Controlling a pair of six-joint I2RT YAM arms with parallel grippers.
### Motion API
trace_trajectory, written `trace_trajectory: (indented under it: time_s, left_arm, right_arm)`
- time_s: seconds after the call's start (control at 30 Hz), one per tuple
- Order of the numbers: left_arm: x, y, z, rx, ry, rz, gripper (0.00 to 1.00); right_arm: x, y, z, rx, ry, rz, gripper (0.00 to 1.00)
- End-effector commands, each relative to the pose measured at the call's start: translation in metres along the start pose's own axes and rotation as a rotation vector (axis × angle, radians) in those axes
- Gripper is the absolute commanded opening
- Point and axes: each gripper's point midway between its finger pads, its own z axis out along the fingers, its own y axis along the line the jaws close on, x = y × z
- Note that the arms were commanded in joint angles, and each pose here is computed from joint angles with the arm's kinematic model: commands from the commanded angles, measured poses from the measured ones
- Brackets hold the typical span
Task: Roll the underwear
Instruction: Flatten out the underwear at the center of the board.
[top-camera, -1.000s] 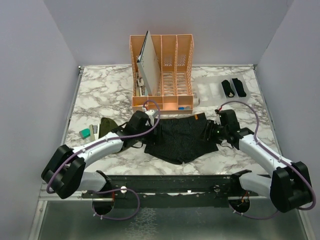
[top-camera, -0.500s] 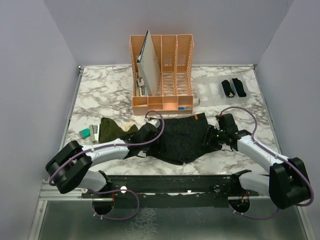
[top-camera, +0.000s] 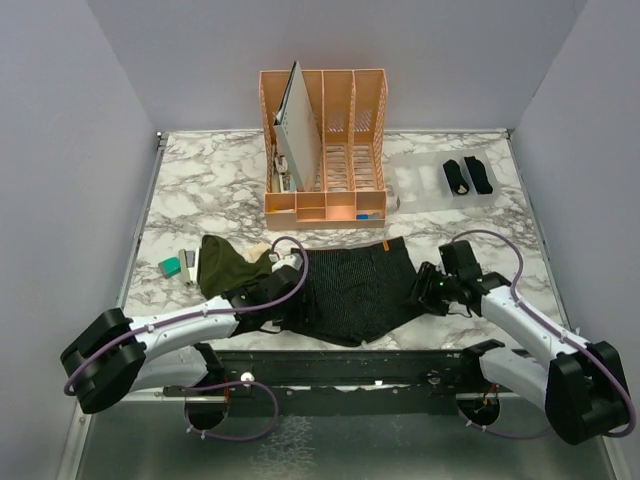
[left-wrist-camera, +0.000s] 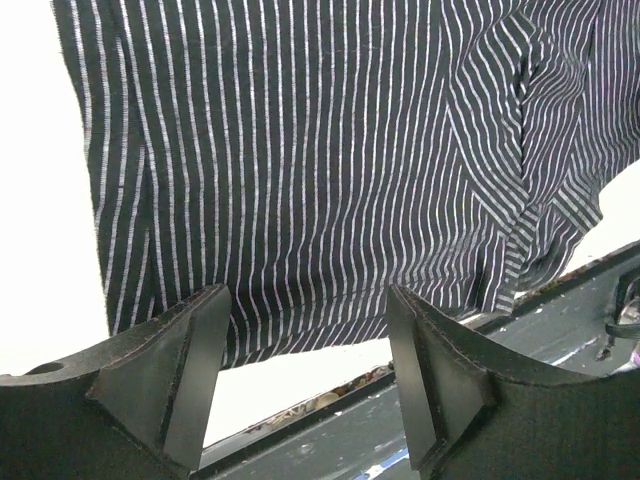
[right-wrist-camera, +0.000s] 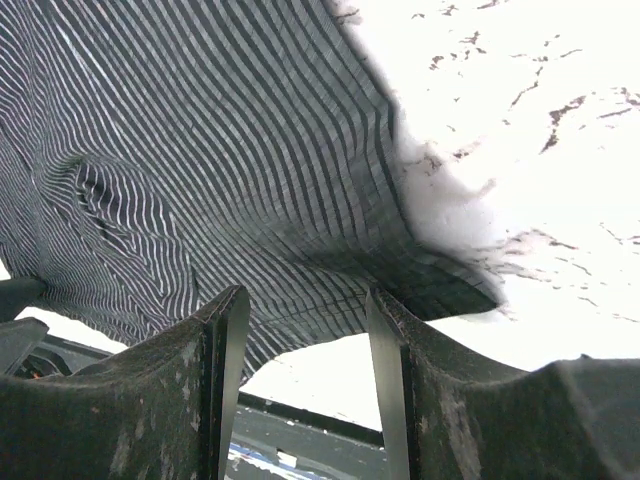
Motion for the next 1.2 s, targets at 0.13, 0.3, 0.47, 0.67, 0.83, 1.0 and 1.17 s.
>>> trace_trajectory:
  time_s: [0.13, 0.3, 0.47, 0.67, 0.83, 1.0, 1.17]
  left_arm:
    - [0.001, 0.041, -0.013, -0.205, -0.006, 0.054, 0.77]
    - [-0.037, 0.009, -0.027, -0.13, -0.13, 0.07, 0.9]
    - [-0.065, -0.015, -0.044, -0.07, -0.221, 0.105, 0.99]
    - [-0.078, -0.024, -0.049, -0.05, -0.25, 0.109, 0.99]
    - [-0.087, -0.03, -0.047, -0.051, -0.243, 0.117, 0.99]
    - [-0.099, -0.019, -0.042, -0.101, -0.21, 0.112, 0.99]
    - [-0.117, 0.017, -0.042, -0.155, -0.217, 0.009, 0.99]
  right_arm:
    - [-0.021, 0.01, -0.033, -0.002, -0.133, 0.034, 0.55]
    - [-0.062, 0.018, -0.062, -0.009, -0.369, 0.081, 0.69]
    - [-0.093, 0.025, -0.089, -0.038, -0.572, -0.008, 0.98]
    - [-0.088, 0.02, -0.068, -0.028, -0.523, 0.013, 1.0]
    - [-0.062, -0.007, -0.019, 0.168, -0.249, 0.061, 1.0]
    - [-0.053, -0.014, 0.001, 0.221, -0.144, 0.055, 0.94]
    - [-0.059, -0.018, -0.01, 0.255, -0.169, 0.03, 0.94]
